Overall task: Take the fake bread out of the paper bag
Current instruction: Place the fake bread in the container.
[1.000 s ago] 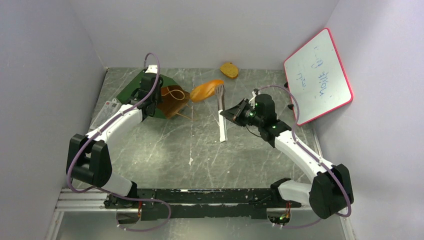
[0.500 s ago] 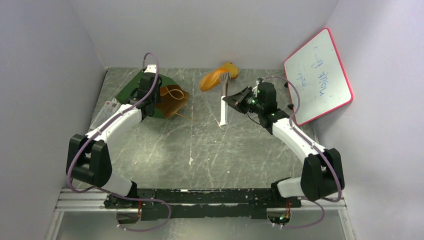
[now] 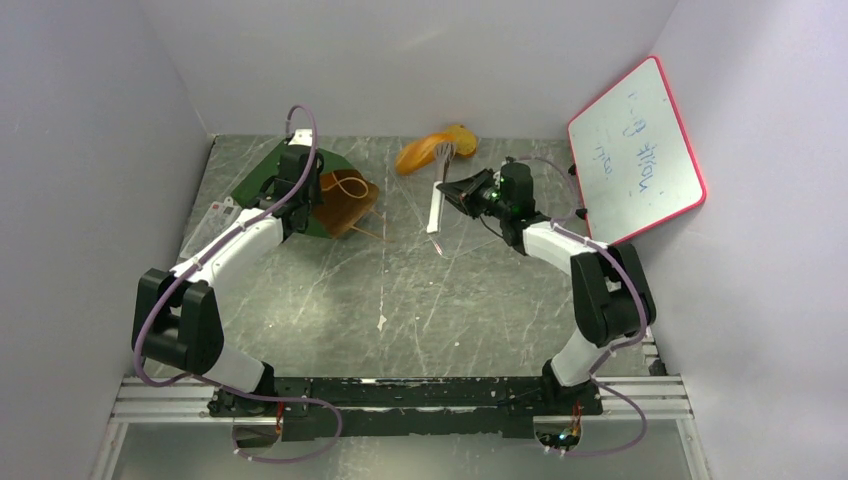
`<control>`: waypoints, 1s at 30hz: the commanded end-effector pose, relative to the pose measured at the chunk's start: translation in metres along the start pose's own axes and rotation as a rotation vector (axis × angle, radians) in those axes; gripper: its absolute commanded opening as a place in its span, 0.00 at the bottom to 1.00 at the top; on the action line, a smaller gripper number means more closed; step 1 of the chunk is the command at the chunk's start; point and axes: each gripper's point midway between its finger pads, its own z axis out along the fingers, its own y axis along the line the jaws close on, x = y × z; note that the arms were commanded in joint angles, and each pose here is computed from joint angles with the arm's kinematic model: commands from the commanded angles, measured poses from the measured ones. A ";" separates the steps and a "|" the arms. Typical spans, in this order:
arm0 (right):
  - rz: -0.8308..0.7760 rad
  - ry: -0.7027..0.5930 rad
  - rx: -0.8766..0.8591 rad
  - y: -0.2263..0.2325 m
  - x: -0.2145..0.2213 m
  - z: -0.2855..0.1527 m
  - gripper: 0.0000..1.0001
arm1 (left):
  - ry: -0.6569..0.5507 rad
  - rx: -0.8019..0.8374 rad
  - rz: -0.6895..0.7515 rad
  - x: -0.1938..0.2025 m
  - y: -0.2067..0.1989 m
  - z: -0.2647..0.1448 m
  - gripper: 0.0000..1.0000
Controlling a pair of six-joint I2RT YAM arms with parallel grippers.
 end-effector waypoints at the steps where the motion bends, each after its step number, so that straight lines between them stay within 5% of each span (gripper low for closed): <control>1: 0.023 -0.054 -0.108 0.009 -0.013 0.009 0.00 | -0.036 0.013 -0.023 -0.013 0.003 -0.007 0.07; 5: 0.035 -0.049 -0.057 -0.017 -0.008 0.016 0.01 | -0.047 0.016 -0.028 -0.016 0.003 -0.009 0.07; 17: 0.055 -0.082 0.133 -0.080 -0.011 0.018 0.26 | -0.055 0.030 -0.032 -0.015 0.002 -0.011 0.07; 30: 0.127 -0.064 0.194 -0.117 -0.003 0.006 0.38 | -0.068 0.065 -0.038 -0.019 -0.002 -0.015 0.07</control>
